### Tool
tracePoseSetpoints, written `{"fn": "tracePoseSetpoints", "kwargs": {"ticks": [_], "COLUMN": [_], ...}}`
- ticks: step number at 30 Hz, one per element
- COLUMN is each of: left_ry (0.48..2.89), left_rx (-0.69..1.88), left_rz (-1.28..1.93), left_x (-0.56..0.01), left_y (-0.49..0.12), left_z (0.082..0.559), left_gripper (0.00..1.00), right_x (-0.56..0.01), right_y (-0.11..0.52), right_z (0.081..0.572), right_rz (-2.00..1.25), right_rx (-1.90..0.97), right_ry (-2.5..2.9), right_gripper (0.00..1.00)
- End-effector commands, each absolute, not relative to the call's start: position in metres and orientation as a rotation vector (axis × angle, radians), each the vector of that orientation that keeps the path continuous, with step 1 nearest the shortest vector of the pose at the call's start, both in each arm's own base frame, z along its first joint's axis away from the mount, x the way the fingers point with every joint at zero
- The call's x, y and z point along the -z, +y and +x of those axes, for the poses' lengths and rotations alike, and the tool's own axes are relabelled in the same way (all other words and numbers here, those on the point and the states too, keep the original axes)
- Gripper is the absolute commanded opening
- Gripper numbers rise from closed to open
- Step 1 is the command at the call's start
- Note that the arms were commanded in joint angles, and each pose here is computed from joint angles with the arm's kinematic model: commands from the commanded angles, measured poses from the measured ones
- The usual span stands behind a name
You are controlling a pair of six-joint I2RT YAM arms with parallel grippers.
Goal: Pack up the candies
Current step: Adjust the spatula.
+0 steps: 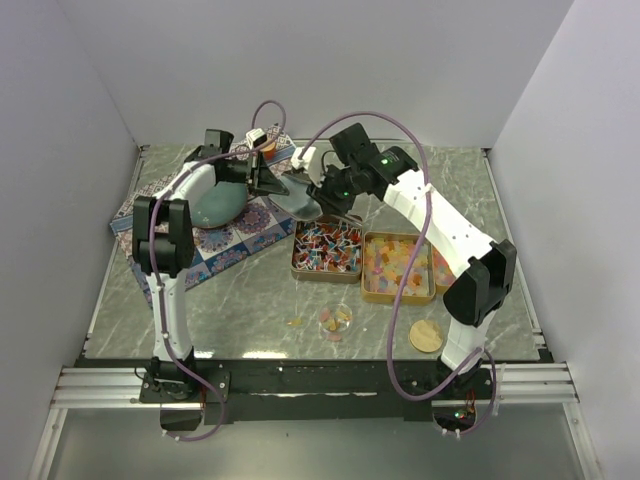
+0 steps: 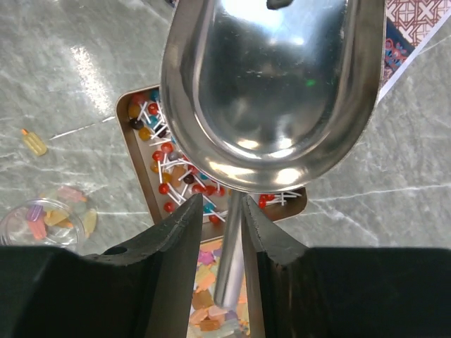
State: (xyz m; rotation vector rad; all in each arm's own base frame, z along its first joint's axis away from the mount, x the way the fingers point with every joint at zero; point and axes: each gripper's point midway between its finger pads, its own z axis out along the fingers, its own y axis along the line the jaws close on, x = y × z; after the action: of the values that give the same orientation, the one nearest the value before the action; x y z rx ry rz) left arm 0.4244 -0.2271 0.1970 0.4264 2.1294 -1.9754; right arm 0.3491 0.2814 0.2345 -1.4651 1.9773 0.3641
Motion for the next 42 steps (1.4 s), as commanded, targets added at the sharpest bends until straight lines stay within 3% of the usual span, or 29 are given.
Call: {"fn": "tracePoseSetpoints", "kwargs": {"ticks": [1,7,25,28,29,32,34,37,39,42], "left_ry": [2.058,2.062,1.995,1.984,1.993,1.994,1.996,2.01,2.017,2.019], "left_rx": [2.012,1.996,2.042,2.066,2.065,2.064,2.064,2.071,2.074,2.059], "left_rz": [0.5,0.46,0.387,0.372,0.363,0.365,0.375,0.36,0.346,0.309], "left_x": [-0.212,-0.219,-0.253,-0.253,-0.25,-0.249,-0.249,-0.247,-0.246,-0.242], "left_y": [-0.225,-0.22,-0.217,-0.217,-0.217,-0.217,-0.216,-0.217,-0.217,-0.214], "left_z": [0.417,0.423,0.424,0.42,0.421,0.42,0.42,0.421,0.423,0.431], "left_gripper": [0.01,0.01,0.01,0.01,0.01,0.01,0.01,0.01,0.01,0.01], "right_x": [-0.243,-0.239,-0.197,-0.2,-0.201,-0.208,-0.213,-0.218,-0.221,-0.242], "right_y": [0.284,0.275,0.251,0.252,0.252,0.252,0.252,0.253,0.253,0.254], "right_z": [0.359,0.355,0.373,0.381,0.382,0.385,0.386,0.384,0.382,0.371], "right_rz": [-1.414,-1.409,-1.409,-1.39,-1.384,-1.366,-1.357,-1.37,-1.372,-1.397], "right_rx": [-0.386,-0.354,-0.215,-0.22,-0.229,-0.245,-0.247,-0.266,-0.279,-0.311], "right_ry": [1.963,1.979,2.08,2.077,2.08,2.064,2.055,2.042,2.039,1.999], "right_gripper": [0.37,0.45,0.43,0.35,0.25,0.12,0.1,0.0,0.0,0.29]}}
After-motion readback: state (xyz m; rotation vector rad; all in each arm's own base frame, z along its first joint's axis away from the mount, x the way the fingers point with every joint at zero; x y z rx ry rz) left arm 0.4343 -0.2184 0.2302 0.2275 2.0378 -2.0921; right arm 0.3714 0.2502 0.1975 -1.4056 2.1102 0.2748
